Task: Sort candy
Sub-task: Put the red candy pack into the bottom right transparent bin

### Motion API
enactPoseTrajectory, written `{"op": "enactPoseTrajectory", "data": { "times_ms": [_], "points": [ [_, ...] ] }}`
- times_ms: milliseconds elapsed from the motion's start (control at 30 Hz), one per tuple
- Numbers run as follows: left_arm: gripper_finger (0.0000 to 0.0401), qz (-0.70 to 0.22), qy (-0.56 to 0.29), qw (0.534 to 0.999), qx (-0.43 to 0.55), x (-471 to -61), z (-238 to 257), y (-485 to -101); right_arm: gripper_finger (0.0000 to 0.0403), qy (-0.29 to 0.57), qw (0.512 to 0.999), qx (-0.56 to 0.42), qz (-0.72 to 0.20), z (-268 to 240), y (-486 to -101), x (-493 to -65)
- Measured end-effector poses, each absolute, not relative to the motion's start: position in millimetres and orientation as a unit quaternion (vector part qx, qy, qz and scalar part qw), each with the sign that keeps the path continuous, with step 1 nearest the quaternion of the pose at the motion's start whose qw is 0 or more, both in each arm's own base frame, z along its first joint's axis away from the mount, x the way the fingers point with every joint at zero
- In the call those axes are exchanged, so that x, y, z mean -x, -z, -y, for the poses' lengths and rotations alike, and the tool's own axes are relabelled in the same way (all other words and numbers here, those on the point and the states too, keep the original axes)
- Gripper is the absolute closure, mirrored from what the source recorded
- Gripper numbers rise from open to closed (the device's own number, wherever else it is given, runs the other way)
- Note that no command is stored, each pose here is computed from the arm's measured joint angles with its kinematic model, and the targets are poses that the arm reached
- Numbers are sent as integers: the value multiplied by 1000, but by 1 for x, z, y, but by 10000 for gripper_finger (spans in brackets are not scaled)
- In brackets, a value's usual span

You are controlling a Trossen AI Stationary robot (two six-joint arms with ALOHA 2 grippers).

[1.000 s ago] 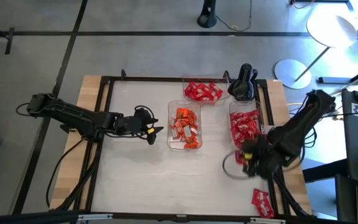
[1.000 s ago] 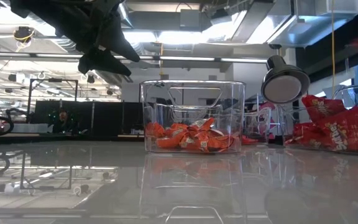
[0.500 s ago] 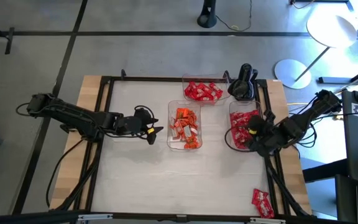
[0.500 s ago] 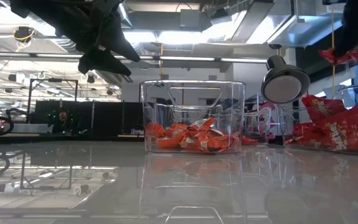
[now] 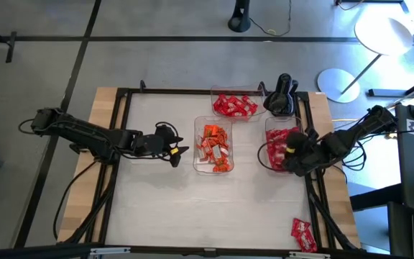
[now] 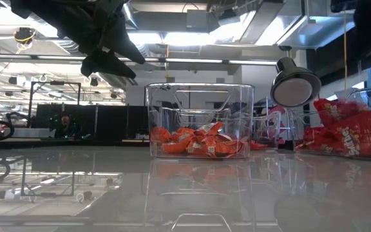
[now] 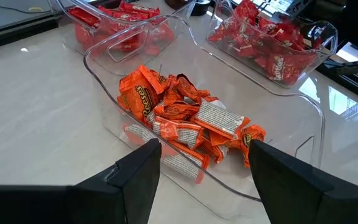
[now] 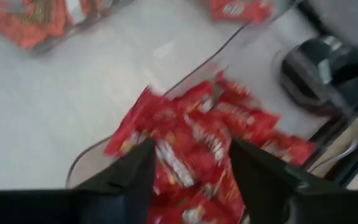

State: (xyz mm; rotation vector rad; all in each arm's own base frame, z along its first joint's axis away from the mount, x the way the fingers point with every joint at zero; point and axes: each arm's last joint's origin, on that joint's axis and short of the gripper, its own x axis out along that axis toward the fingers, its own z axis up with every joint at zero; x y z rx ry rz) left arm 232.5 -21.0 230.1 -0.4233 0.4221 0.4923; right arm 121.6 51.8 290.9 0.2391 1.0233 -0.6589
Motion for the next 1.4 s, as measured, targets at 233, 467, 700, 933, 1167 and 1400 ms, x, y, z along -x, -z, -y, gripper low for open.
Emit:
{"op": "enactPoseTrajectory", "data": {
  "times_ms": [233, 467, 700, 933, 1167, 1400],
  "points": [
    [168, -205, -241, 925, 208, -232, 21, -230, 148, 169, 810, -214, -520, -76, -292, -130],
    [168, -205, -240, 926, 208, -232, 21, -230, 146, 11, 831, -248, -498, -135, -291, -139],
    [168, -200, -239, 927, 209, -233, 21, -231, 146, 27, 762, -241, -601, -185, -255, -132],
    [168, -198, -238, 927, 210, -233, 21, -231, 146, 113, 671, -267, -682, -217, -218, -126],
    [168, -198, -238, 928, 209, -233, 21, -232, 146, 168, 627, -294, -702, -232, -196, -123],
    [168, -201, -235, 930, 198, -233, 21, -232, 146, 222, 608, -326, -689, -225, -162, -114]
  ]
}}
